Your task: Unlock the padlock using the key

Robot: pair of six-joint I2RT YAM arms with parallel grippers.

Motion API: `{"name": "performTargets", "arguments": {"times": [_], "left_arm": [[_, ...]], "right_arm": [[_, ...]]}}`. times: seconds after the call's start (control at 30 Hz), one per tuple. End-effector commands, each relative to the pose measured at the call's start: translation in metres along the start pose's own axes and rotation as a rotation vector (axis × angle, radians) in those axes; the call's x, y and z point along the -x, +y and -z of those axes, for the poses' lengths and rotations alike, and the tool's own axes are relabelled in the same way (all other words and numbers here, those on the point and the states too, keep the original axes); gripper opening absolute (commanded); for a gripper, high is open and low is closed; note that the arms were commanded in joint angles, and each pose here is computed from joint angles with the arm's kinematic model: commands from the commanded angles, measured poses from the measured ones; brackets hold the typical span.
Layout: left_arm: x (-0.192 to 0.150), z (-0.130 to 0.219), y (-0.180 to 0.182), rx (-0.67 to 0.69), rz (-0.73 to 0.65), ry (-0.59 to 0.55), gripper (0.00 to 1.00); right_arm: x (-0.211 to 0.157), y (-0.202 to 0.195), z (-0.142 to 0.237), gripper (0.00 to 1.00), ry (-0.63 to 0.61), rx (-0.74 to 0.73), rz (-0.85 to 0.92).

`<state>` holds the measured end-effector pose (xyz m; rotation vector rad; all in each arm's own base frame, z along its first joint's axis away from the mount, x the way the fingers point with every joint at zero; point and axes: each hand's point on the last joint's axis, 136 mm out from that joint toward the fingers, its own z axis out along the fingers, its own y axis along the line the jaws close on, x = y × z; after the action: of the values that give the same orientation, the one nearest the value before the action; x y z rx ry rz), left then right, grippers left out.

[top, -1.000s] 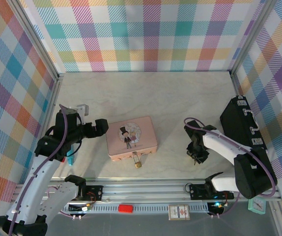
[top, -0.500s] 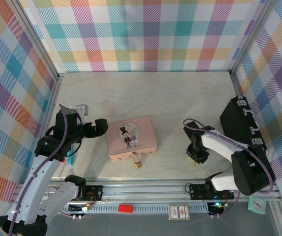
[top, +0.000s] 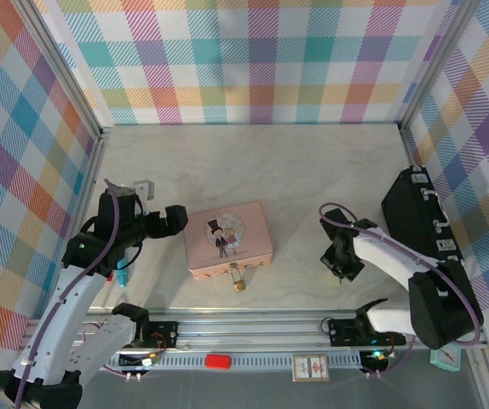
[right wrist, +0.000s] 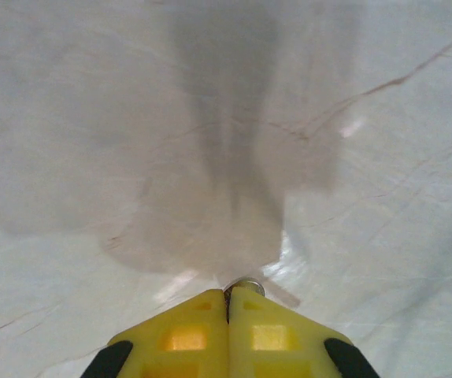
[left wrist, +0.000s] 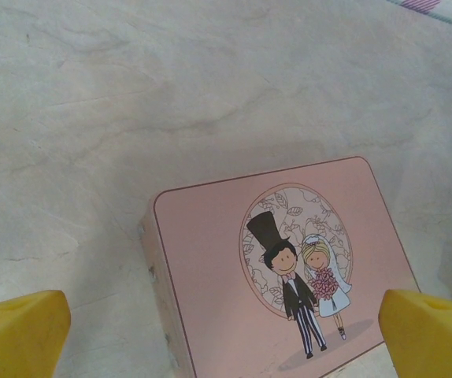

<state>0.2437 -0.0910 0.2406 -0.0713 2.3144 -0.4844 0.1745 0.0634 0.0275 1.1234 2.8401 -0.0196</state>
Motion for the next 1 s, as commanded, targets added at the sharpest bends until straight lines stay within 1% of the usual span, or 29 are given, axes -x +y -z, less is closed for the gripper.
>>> {"name": "performTargets", "arguments": {"times": [0.0,0.13,0.23,0.37,0.47,0.53,0.6,0.7,0.77,0.83,0.9,0.97], "left_arm": [[-0.005,-0.004,0.001,0.004,-0.003,0.027,1.00],[-0.007,-0.008,-0.001,-0.001,0.018,0.057,1.00],[-0.006,-0.009,-0.007,-0.029,0.031,0.062,1.00],[0.000,-0.009,-0.022,-0.102,0.043,0.054,1.00],[0.009,-0.014,-0.040,-0.169,0.094,0.024,1.00],[0.012,-0.022,-0.060,-0.238,0.129,0.005,0.98],[0.012,-0.032,-0.081,-0.312,0.158,0.011,0.96],[0.014,-0.044,-0.116,-0.449,0.201,0.027,0.93],[0.012,-0.054,-0.131,-0.508,0.235,0.055,0.91],[0.011,-0.061,-0.143,-0.527,0.231,0.074,0.90],[0.010,-0.066,-0.150,-0.512,0.220,0.088,0.91],[0.010,-0.071,-0.152,-0.501,0.237,0.098,0.90]], "right_arm": [[0.001,0.027,0.017,0.00,-0.008,0.158,0.033],[0.007,0.059,0.046,0.00,-0.052,0.383,0.035],[0.014,0.084,0.075,0.00,-0.105,0.577,0.021],[0.026,0.110,0.110,0.00,-0.143,0.770,-0.053],[0.032,0.138,0.133,0.00,-0.115,0.938,-0.146],[0.033,0.162,0.151,0.00,-0.083,1.047,-0.157],[0.032,0.183,0.171,0.00,-0.068,1.113,-0.090],[0.029,0.210,0.207,0.00,-0.119,1.264,0.056],[0.028,0.220,0.222,0.00,-0.159,1.365,0.112],[0.025,0.227,0.234,0.00,-0.184,1.447,0.163],[0.020,0.232,0.244,0.00,-0.199,1.519,0.212],[0.015,0.234,0.255,0.00,-0.224,1.592,0.257]]}}
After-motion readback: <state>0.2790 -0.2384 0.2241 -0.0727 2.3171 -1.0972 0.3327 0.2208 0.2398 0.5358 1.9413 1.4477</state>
